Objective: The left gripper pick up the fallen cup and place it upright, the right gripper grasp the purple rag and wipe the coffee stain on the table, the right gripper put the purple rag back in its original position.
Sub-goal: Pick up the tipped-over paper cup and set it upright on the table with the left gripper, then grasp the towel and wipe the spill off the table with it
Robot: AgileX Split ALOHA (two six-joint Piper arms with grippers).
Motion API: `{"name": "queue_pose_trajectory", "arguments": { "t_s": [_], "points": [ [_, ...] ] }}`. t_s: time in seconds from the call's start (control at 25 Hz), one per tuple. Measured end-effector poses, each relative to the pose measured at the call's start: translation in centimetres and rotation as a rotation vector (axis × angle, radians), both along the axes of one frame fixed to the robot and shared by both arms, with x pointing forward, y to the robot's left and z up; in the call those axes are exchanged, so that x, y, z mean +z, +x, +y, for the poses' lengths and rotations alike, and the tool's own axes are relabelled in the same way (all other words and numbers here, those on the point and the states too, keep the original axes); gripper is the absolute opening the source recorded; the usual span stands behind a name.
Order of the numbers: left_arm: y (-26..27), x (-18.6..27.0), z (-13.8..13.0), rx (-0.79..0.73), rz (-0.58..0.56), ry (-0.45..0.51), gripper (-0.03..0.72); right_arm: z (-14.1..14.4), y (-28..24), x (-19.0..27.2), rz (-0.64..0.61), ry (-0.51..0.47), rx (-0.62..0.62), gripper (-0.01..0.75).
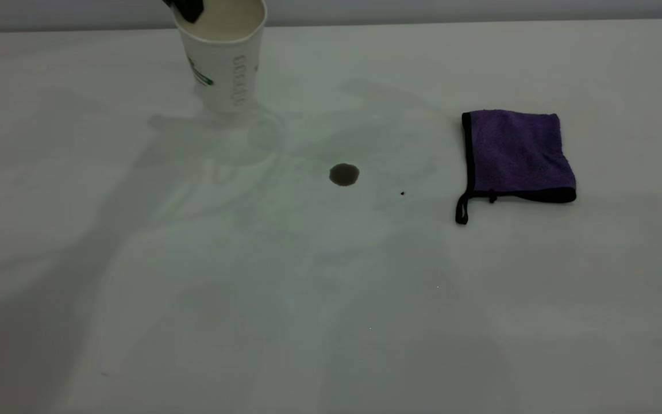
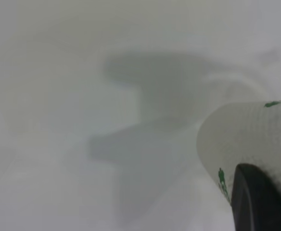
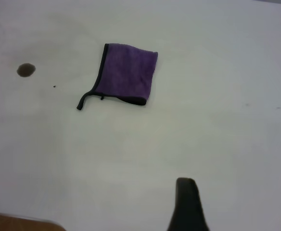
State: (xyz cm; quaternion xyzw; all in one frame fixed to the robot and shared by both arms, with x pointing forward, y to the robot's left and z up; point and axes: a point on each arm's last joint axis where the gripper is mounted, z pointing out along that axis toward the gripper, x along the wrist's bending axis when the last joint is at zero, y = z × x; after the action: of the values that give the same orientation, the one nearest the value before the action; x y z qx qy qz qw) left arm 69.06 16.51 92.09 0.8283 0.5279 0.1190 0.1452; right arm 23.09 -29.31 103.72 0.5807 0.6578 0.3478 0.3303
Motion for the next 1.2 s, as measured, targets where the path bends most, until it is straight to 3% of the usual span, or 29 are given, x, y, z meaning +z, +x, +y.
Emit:
{"name": "queue_pose_trajectory", "arguments": {
  "t_s": [0.2, 0.56, 0.72, 0.92, 0.96, 1.04, 1.2],
  "points": [
    [1.0, -3.1, 1.6, 0.071, 0.046, -0.122, 0.015, 0.0, 0.0, 0.0, 0.0, 0.0, 0.0, 0.588],
    [1.4, -6.4, 2.5, 0.123, 0.086, -0.159, 0.058, 0.0, 0.0, 0.0, 0.0, 0.0, 0.0, 0.588],
    [1.5, -6.1, 2.4, 0.129, 0.078, -0.17, 0.222, 0.0, 0.0, 0.0, 0.0, 0.0, 0.0, 0.588],
    [1.4, -2.5, 2.5, 0.107, 0.038, -0.176, 0.617, 0.0, 0.0, 0.0, 0.0, 0.0, 0.0, 0.588],
    [1.4, -1.2, 2.5, 0.098, 0.027, -0.177, 0.667, 0.0, 0.0, 0.0, 0.0, 0.0, 0.0, 0.588],
    [0.9, 2.4, 2.5, 0.074, 0.004, -0.178, 0.702, 0.0, 0.0, 0.0, 0.0, 0.0, 0.0, 0.588],
    [-1.4, 10.2, 3.0, 0.032, -0.057, -0.172, 0.693, 0.0, 0.0, 0.0, 0.0, 0.0, 0.0, 0.588]
  ]
}}
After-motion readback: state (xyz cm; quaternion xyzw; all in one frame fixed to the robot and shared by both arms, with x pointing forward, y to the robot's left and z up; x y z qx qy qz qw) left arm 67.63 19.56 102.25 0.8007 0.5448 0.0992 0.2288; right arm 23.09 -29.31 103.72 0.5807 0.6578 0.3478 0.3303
